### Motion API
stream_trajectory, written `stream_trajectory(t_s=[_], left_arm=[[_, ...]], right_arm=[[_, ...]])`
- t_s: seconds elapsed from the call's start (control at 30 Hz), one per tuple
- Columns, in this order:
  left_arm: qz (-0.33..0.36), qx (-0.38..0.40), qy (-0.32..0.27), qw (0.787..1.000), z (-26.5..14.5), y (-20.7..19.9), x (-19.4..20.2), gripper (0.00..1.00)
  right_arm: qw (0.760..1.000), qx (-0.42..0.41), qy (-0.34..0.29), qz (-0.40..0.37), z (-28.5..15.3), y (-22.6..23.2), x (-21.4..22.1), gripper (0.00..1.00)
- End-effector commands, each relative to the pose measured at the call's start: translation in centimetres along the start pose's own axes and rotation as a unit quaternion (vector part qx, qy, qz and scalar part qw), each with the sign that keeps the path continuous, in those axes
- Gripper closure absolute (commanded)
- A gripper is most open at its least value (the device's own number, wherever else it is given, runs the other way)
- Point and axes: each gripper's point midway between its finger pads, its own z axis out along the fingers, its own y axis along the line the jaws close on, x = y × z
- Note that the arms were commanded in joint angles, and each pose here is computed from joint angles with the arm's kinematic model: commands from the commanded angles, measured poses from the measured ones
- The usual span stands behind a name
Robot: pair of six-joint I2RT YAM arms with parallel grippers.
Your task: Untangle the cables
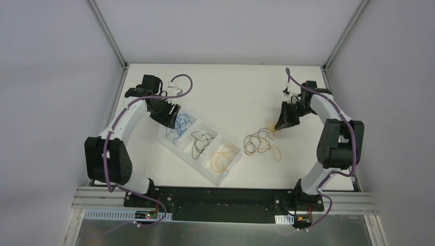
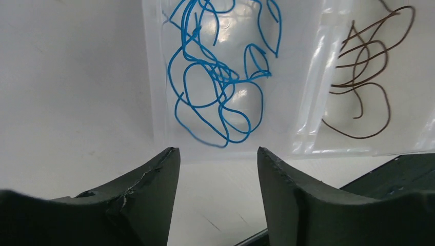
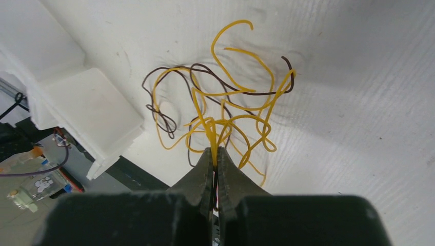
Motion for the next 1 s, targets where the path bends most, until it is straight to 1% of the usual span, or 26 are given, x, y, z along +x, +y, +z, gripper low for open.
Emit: stream_trajectory(t_s=[0.0,0.03,0.1,0.17,0.2,0.3,0.37,0.43,0.53,0.6,0.7,0.77,0.87,0.97], left_arm=[[0.002,0.016,-0.109,0.994,-4.4,-1.6,-5.2,0.27],[0.010,0.023,-0.133,0.991,-5.5,-2.1,-6.4,0.21],[0.032,0.048,-0.186,0.981,-7.9,-3.3,-9.0,0.12],[0.059,0.086,-0.232,0.967,-9.9,-5.3,-11.6,0.04],[0.077,0.108,-0.253,0.958,-10.7,-6.6,-12.8,0.02],[0.111,0.170,-0.293,0.934,-12.1,-10.8,-16.2,0.01],[0.127,0.220,-0.309,0.917,-12.8,-14.1,-18.3,0.01],[0.162,0.258,-0.308,0.901,-12.3,-17.6,-19.8,0.01],[0.238,0.283,-0.305,0.878,-10.8,-22.1,-20.9,0.01],[0.279,0.299,-0.298,0.862,-9.7,-24.9,-21.1,0.05],[0.312,0.325,-0.283,0.847,-8.1,-28.5,-21.0,0.13],[0.322,0.330,-0.278,0.843,-7.0,-29.8,-21.3,0.17],[0.326,0.321,-0.271,0.847,-5.2,-30.9,-21.8,0.33],[0.325,0.319,-0.265,0.850,-4.4,-31.8,-22.0,0.40]], right_arm=[[0.997,-0.066,-0.044,-0.012,-3.6,4.9,-1.9,1.00],[0.995,-0.080,-0.050,-0.014,-4.2,5.9,-2.2,1.00],[0.992,-0.108,-0.065,-0.022,-5.6,8.0,-2.8,1.00],[0.987,-0.136,-0.079,-0.036,-7.1,10.2,-3.3,1.00],[0.984,-0.149,-0.088,-0.043,-7.8,11.0,-3.5,1.00],[0.975,-0.186,-0.096,-0.073,-9.3,14.3,-3.4,1.00],[0.968,-0.212,-0.099,-0.092,-10.2,16.1,-3.0,1.00],[0.962,-0.229,-0.103,-0.112,-10.9,17.5,-2.5,1.00],[0.954,-0.240,-0.108,-0.141,-11.4,18.9,-1.6,1.00],[0.953,-0.237,-0.110,-0.154,-11.5,19.3,-1.1,1.00],[0.951,-0.241,-0.105,-0.162,-11.8,19.7,-0.1,1.00],[0.949,-0.247,-0.100,-0.166,-11.8,20.0,0.6,1.00],[0.949,-0.248,-0.094,-0.171,-11.3,20.0,1.4,1.00],[0.951,-0.247,-0.084,-0.169,-10.6,19.6,2.3,1.00]])
